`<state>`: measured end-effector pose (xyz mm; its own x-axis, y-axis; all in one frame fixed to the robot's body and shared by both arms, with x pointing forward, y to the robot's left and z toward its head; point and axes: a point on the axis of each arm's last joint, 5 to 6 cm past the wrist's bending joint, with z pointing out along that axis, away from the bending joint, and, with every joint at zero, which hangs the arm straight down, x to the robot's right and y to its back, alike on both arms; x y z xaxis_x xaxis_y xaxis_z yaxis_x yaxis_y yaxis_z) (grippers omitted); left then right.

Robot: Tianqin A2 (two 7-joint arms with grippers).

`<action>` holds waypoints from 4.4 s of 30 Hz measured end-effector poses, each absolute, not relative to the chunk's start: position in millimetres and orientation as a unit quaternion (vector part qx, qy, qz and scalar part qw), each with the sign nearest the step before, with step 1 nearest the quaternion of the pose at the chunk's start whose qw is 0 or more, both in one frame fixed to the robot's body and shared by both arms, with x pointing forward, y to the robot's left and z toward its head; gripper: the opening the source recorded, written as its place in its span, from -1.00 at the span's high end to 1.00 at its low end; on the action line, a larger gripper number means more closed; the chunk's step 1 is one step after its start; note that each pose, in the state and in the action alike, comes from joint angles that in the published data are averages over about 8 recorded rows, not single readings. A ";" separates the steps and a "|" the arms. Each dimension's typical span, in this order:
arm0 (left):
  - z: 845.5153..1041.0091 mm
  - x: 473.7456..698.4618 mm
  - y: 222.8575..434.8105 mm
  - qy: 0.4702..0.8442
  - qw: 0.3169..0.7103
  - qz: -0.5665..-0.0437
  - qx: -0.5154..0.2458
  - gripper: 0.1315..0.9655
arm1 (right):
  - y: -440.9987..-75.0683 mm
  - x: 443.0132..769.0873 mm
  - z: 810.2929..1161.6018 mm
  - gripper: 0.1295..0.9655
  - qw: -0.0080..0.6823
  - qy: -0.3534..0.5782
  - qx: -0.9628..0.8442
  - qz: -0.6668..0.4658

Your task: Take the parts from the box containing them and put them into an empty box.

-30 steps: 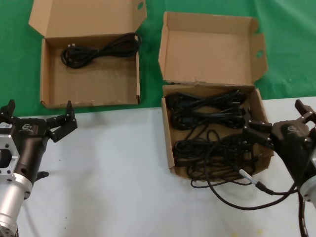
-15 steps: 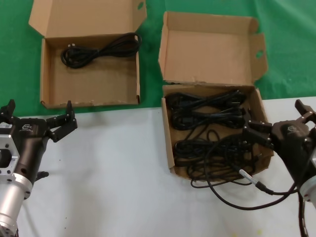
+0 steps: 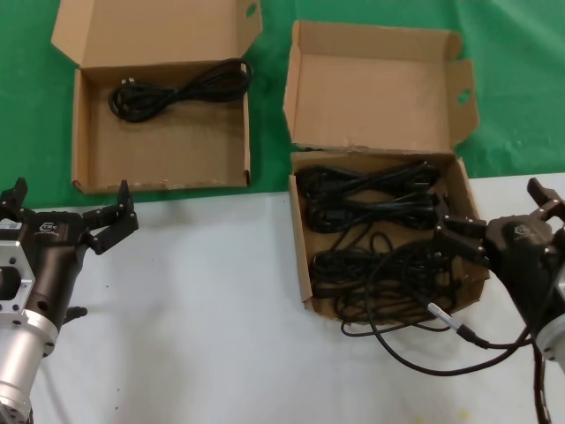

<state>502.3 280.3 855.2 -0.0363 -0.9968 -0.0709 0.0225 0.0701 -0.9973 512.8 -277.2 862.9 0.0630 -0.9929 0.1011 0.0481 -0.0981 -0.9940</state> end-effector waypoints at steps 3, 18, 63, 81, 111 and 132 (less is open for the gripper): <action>855.2 502.3 280.3 0.521 0.513 -0.496 -0.467 -1.00 | -277.2 512.8 862.9 -1.00 0.502 0.446 -0.529 -0.519; 855.2 502.3 280.3 0.521 0.513 -0.496 -0.467 -1.00 | -277.2 512.8 862.9 -1.00 0.502 0.446 -0.529 -0.519; 855.2 502.3 280.3 0.521 0.513 -0.496 -0.467 -1.00 | -277.2 512.8 862.9 -1.00 0.502 0.446 -0.529 -0.519; 855.2 502.3 280.3 0.521 0.513 -0.496 -0.467 -1.00 | -277.2 512.8 862.9 -1.00 0.502 0.446 -0.529 -0.519; 855.2 502.3 280.3 0.521 0.513 -0.496 -0.467 -1.00 | -277.2 512.8 862.9 -1.00 0.502 0.446 -0.529 -0.519; 855.2 502.3 280.3 0.521 0.513 -0.496 -0.467 -1.00 | -277.2 512.8 862.9 -1.00 0.502 0.446 -0.529 -0.519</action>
